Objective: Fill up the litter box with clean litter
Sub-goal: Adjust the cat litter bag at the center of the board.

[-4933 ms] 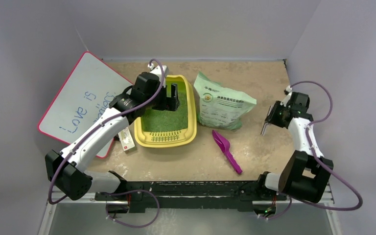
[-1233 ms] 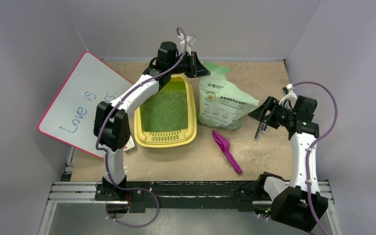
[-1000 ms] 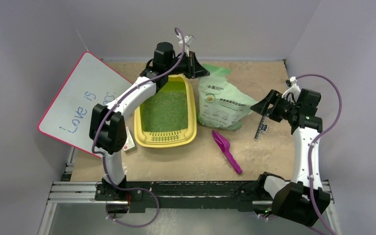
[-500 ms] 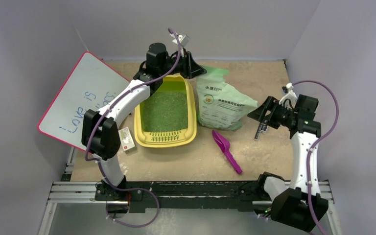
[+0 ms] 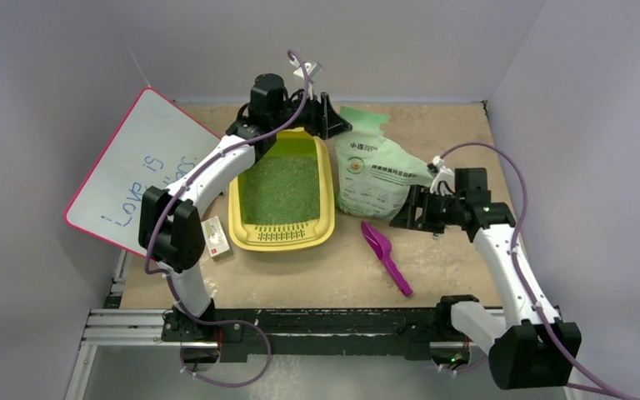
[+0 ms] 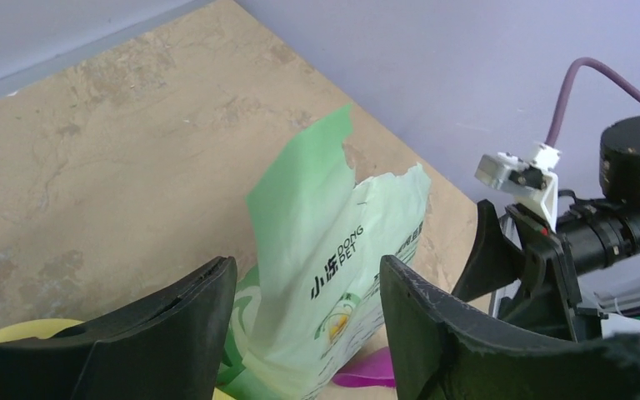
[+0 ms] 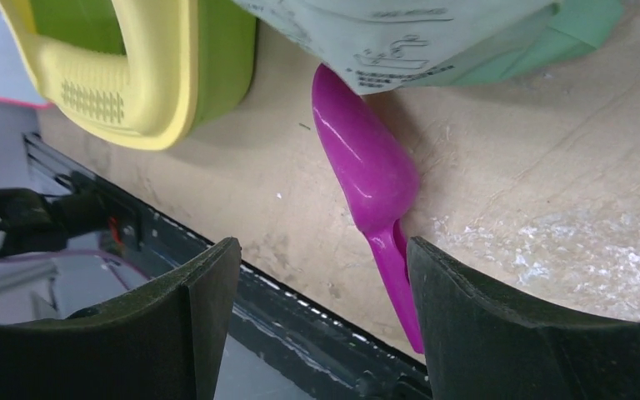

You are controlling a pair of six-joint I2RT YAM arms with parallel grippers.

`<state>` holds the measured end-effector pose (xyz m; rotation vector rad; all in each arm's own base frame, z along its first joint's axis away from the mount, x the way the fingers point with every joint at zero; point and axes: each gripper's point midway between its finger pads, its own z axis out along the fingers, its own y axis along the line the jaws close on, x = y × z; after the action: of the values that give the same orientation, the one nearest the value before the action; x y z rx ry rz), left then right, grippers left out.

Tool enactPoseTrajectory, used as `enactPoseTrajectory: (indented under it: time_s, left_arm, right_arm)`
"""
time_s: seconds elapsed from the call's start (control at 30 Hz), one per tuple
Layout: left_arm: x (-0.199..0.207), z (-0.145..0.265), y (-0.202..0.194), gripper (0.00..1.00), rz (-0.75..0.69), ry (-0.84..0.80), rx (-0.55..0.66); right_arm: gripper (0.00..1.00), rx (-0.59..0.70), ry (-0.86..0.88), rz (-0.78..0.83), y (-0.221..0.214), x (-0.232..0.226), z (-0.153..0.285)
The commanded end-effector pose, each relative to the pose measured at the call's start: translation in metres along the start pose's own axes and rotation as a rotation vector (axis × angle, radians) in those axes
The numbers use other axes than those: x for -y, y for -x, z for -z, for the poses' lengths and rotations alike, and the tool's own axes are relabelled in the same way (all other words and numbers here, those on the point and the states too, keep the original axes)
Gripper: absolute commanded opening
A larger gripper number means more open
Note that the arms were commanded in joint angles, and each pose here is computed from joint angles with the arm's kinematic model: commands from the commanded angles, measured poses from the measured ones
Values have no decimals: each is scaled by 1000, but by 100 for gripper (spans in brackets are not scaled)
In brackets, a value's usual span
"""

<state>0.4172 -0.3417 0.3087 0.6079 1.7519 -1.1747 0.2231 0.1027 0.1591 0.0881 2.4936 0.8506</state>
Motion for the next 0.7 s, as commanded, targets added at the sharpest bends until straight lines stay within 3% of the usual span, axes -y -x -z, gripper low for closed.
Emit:
enactPoseTrajectory:
  time_s: [0.0, 0.07, 0.17, 0.37, 0.57, 0.67]
  left_arm:
    - [17, 14, 41, 64, -98, 8, 85]
    - [13, 14, 39, 65, -90, 26, 79]
    - [5, 17, 36, 66, -58, 85, 56]
    - [4, 28, 40, 68, -48, 144, 77]
    - [6, 43, 37, 69, -51, 193, 81]
    - [9, 53, 37, 70, -59, 217, 87]
  right_arm:
    - [75, 75, -71, 164, 1, 1, -9]
    - [76, 104, -31, 278, -6, -7, -13]
    - [77, 127, -12, 325, -8, -14, -19]
    - [76, 15, -185, 251, -19, 12, -46]
    - [78, 123, -196, 261, -24, 5, -63]
    - [78, 114, -228, 246, -36, 10, -72]
